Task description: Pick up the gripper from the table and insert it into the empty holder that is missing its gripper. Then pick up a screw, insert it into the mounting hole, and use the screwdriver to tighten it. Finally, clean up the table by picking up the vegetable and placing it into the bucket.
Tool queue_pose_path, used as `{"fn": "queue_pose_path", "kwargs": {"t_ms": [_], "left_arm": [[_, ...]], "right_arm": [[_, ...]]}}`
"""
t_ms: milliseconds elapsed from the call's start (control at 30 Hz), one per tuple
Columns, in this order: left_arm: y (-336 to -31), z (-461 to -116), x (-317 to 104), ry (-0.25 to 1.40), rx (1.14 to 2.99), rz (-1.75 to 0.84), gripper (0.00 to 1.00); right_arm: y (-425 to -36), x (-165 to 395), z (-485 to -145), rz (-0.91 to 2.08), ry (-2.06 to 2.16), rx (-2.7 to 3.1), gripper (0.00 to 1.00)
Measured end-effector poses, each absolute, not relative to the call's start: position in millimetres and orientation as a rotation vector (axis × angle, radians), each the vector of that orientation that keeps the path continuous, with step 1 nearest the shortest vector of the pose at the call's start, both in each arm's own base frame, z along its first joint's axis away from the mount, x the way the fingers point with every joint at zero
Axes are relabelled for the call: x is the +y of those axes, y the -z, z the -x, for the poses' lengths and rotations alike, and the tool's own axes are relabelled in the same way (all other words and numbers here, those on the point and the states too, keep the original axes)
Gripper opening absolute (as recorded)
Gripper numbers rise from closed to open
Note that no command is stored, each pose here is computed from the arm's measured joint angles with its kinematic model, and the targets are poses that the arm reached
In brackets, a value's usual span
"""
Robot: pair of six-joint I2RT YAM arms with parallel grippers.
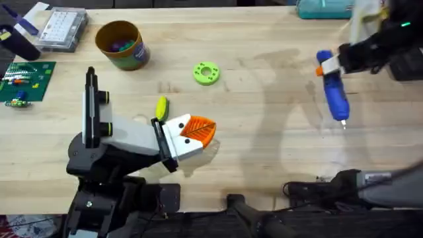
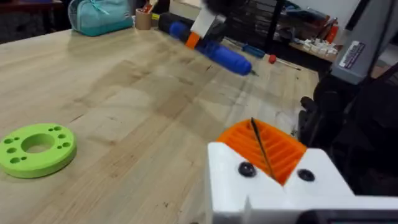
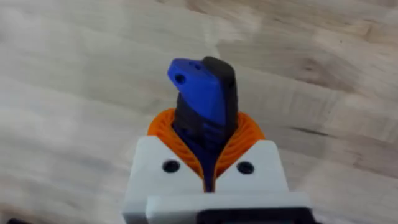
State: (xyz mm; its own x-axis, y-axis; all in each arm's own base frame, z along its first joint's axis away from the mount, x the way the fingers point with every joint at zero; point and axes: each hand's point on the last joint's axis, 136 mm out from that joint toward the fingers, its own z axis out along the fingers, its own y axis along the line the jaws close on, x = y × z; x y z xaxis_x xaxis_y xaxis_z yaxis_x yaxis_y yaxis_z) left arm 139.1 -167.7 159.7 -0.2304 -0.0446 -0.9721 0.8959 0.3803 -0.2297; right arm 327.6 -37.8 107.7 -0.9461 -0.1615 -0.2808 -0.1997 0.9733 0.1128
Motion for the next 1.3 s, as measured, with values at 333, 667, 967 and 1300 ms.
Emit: {"fn": "queue_pose_path", "kwargs": {"t_ms": [333,667,967,1300], "left_arm": [[-159.7,-139.1,-167.7,1.071,1.54,-0.791,0.007],[-159.6,-139.0,-167.7,1.072,1.541,-0.791,0.007],[-159.6,-138.5,-167.9,1.074,1.54,-0.793,0.007],[-159.6,-138.5,-167.9,1.074,1.54,-0.793,0.007]], "right_arm": [[-225.5,46.4,-296.9,0.451,-0.419,2.473,0.028],[-316.9,144.0,-259.4,0.631,-0.616,2.094,0.028],[-363.5,203.7,-251.5,0.732,-0.729,1.75,0.028],[-394.8,262.6,-225.3,0.973,-1.006,1.375,0.028]]}}
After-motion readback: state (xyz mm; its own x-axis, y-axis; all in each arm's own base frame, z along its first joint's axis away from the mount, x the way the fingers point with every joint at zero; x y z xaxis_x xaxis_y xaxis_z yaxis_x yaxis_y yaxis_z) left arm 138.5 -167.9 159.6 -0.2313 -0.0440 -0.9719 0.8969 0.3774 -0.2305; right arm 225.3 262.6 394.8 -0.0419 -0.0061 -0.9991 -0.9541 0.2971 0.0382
